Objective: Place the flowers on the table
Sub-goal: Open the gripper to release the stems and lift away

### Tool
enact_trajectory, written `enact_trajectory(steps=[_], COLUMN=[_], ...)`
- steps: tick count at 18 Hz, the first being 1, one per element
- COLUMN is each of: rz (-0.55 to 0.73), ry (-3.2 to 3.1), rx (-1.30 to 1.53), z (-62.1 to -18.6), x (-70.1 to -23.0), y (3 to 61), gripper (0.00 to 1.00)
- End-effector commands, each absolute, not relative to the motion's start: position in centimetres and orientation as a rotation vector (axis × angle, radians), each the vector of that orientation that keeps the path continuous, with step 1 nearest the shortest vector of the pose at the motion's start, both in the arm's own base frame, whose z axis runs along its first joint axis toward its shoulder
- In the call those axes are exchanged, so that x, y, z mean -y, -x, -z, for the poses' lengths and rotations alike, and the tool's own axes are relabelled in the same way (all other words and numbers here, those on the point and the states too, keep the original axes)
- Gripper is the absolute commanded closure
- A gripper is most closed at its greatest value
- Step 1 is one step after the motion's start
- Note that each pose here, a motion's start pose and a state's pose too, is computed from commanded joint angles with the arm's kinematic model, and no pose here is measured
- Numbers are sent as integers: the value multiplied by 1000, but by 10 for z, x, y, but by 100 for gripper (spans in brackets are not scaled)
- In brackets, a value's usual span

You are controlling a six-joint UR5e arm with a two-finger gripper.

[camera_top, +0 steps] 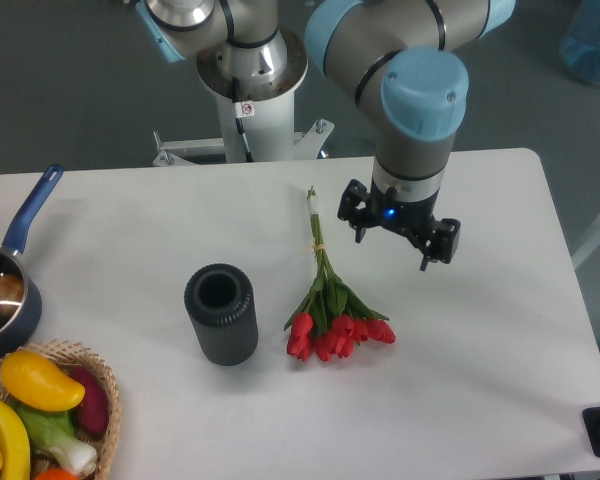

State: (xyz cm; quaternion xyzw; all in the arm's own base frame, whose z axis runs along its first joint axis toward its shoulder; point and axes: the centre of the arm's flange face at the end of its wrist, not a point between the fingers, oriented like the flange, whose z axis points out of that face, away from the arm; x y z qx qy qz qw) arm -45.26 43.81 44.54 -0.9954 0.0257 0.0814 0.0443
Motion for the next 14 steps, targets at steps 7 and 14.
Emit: enact_trajectory(steps=[7,14], rz=[-320,-300], ry=[3033,3042], rx=[-306,-310], z=[-471,-465], x=[-406,-403], y=[475,476], gripper=[0,0])
